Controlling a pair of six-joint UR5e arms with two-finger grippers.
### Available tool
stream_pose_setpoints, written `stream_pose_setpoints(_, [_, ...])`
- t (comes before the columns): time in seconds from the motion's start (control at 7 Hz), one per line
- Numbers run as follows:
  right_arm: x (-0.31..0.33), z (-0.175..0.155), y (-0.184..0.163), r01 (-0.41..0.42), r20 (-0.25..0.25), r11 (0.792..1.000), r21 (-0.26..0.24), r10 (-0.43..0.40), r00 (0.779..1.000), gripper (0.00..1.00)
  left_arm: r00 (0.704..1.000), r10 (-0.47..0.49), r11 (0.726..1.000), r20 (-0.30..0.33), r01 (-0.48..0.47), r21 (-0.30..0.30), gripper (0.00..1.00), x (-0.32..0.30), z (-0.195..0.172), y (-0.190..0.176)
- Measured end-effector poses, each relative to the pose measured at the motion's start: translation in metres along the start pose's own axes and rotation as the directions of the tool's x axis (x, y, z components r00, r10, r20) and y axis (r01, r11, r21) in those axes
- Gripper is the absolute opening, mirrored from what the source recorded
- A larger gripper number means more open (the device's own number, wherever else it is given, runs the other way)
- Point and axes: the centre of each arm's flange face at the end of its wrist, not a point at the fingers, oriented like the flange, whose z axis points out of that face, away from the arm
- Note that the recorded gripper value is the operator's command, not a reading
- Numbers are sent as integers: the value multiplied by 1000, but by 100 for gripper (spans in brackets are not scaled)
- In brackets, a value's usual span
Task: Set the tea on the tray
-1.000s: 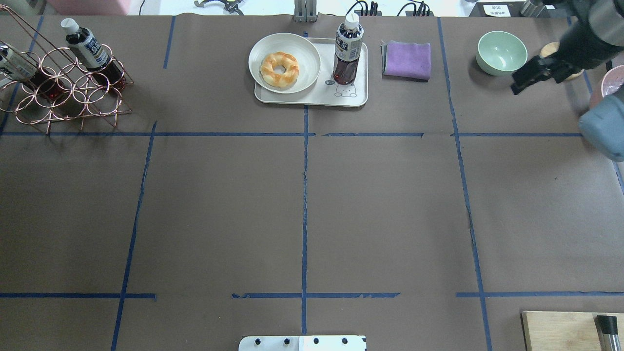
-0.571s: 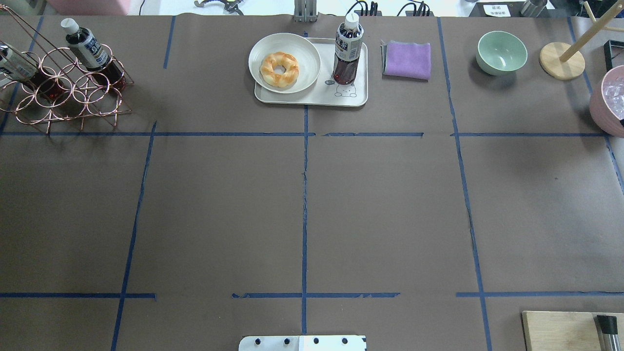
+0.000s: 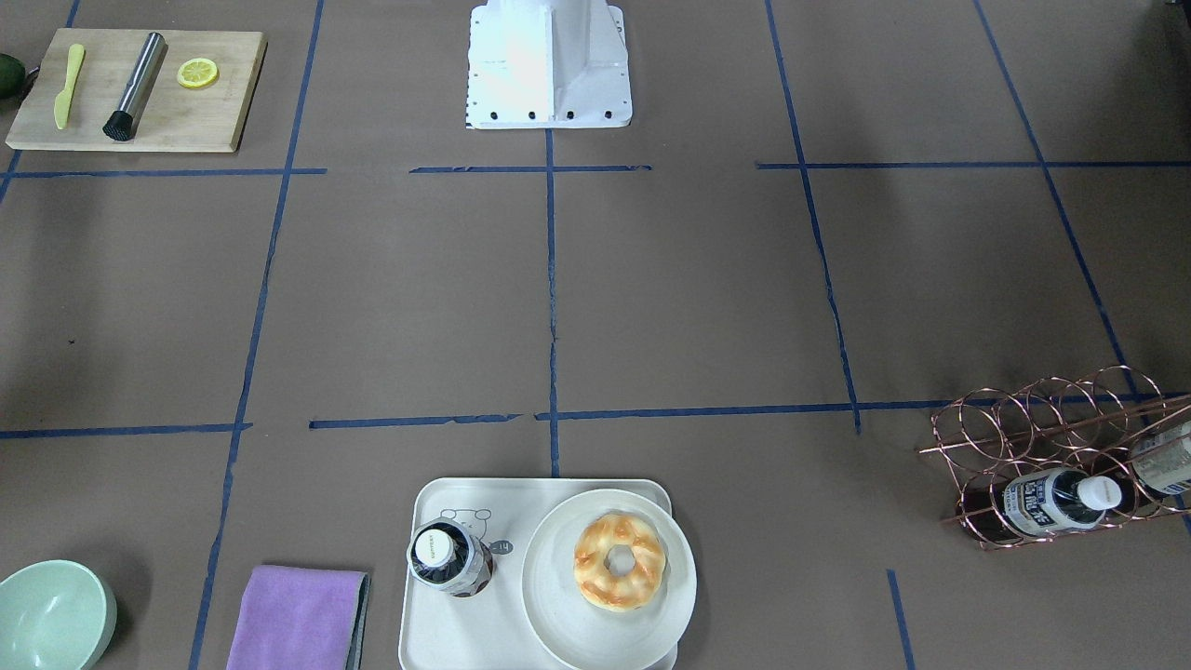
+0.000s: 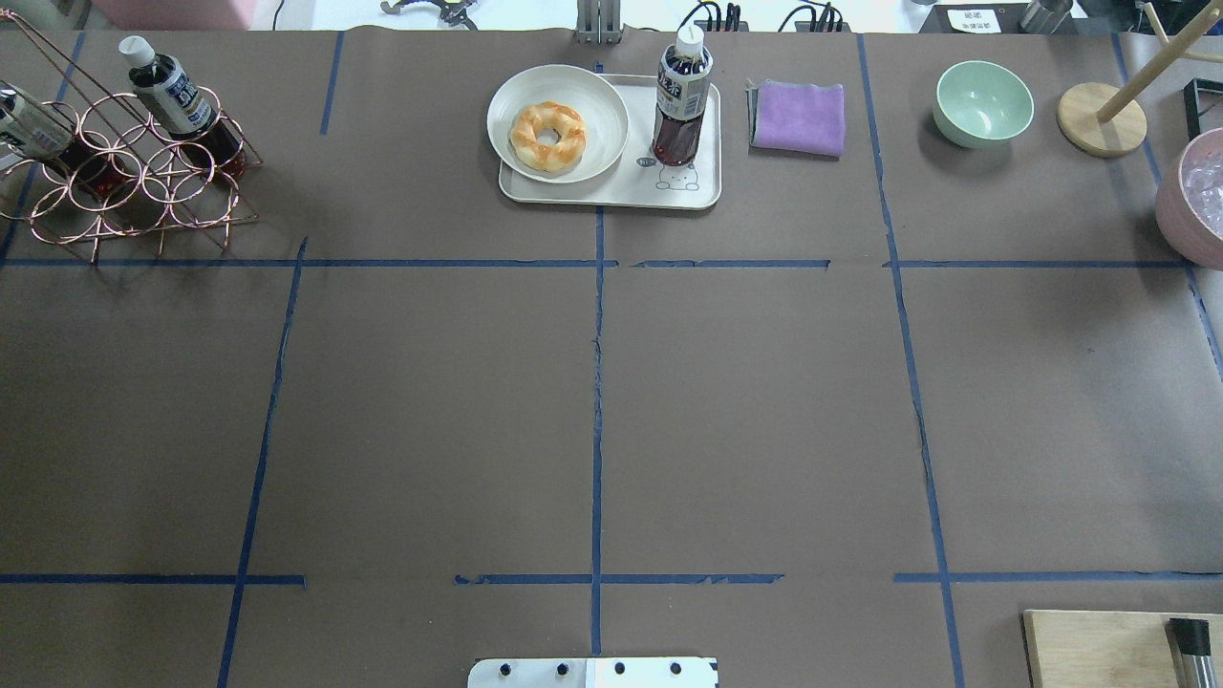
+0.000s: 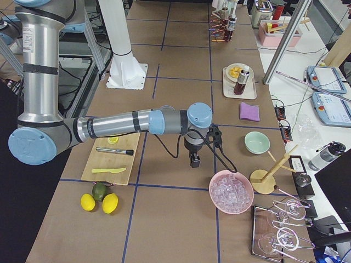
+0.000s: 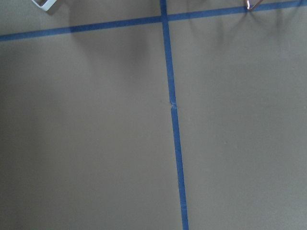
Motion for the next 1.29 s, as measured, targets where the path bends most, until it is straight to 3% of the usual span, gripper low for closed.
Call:
stream_pose_setpoints(0.43, [48,-4,34,-122,38,992,19,121,992,100,999,-30,1000,-32,30,-3,100,-11,4,-4])
stream_pose_setpoints(0.86, [80,7,54,-166,104,986,14,164,981,100,998,-41,999,-51,41,-2,100,-15,6,-5])
stream_pose_setpoints(1.0, [84,7,58,-163,87,986,18,161,983,100,998,-40,999,-51,40,0,100,-15,6,-5])
stream_pose_setpoints(1.29, [92,8,62,-152,3,987,50,152,988,100,998,-38,999,-51,38,5,100,-14,4,-5])
